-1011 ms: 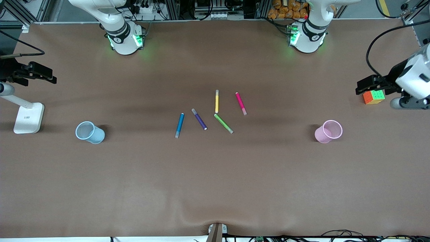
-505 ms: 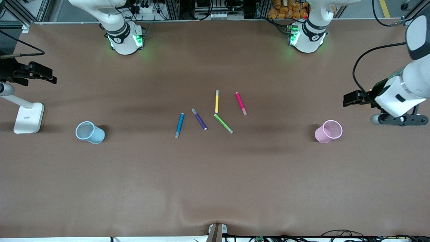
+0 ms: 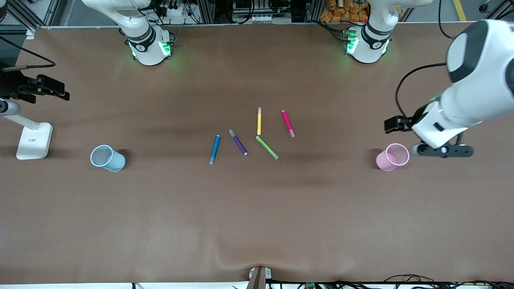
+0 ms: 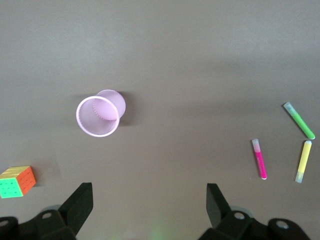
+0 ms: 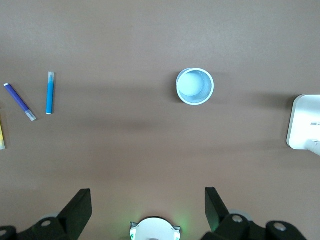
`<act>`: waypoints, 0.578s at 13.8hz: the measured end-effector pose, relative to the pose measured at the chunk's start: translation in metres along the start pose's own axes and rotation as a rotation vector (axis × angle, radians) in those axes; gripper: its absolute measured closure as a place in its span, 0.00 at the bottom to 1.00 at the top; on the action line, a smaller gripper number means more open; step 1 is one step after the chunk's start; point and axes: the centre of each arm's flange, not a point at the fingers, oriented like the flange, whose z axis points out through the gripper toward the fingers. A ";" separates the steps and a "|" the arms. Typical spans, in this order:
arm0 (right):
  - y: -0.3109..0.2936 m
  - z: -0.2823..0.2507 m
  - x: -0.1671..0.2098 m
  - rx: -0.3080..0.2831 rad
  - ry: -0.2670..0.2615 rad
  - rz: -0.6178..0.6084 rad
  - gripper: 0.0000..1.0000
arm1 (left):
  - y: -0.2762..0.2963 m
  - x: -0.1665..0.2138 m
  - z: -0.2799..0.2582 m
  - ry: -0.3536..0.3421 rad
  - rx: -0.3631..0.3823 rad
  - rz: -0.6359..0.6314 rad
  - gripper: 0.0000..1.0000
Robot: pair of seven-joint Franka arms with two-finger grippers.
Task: Place pink and blue markers in matching cups
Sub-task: 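Move the left gripper out over the pink cup toward the markers, then lower the left gripper onto the pink marker and close it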
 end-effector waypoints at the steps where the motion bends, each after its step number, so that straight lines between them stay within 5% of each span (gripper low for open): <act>1: 0.001 0.001 -0.001 0.000 -0.007 0.001 0.00 | 0.005 0.004 0.006 0.000 0.001 0.003 0.00; 8: 0.004 0.004 0.001 0.001 -0.009 0.008 0.00 | 0.050 0.020 0.040 0.015 0.001 -0.028 0.00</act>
